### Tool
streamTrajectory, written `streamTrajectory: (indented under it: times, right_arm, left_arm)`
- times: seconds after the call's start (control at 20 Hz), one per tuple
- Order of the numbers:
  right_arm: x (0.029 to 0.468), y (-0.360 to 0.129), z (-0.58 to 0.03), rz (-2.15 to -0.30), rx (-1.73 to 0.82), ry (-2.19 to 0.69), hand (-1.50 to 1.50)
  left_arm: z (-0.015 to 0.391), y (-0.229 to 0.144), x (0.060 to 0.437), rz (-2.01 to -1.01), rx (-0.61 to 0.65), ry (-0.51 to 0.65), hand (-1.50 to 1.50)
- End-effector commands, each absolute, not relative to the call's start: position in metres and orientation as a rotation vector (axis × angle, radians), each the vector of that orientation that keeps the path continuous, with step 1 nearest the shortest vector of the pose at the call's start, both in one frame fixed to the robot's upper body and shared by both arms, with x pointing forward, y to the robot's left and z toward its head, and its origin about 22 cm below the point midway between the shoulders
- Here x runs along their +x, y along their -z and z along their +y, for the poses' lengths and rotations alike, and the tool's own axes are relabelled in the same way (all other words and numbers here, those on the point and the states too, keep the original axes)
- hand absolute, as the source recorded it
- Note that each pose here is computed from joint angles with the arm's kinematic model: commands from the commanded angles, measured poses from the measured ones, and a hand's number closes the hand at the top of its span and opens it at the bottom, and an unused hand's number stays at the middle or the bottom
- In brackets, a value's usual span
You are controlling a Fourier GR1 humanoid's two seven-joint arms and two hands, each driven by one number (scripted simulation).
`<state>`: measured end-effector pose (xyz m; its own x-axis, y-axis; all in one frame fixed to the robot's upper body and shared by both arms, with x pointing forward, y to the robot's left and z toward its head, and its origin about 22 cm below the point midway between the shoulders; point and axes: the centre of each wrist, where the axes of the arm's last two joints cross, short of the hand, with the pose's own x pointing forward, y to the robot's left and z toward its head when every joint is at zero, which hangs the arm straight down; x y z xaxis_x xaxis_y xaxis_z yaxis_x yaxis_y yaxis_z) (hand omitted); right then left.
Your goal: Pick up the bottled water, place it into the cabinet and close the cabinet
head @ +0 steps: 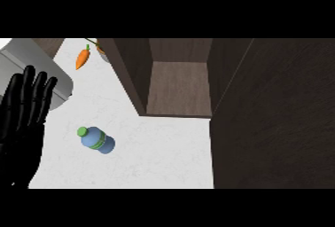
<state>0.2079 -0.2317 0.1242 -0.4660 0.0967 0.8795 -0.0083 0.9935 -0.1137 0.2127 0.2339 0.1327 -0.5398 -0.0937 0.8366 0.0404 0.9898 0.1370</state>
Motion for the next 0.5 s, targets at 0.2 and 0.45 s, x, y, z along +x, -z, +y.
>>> streamTrajectory:
  times: [0.2,0.45]
  right_arm:
    - [0.176,-0.142,-0.242,-2.144,0.037,-0.092,-1.5]
    - [0.151,-0.127,-0.232,-1.858,0.216,-0.081,-1.5]
  left_arm:
    - [0.25,-0.138,0.191,-2.109,0.394,-0.075,-1.5]
    - [0.236,-0.115,0.183,-1.817,0.288,-0.31,-1.5]
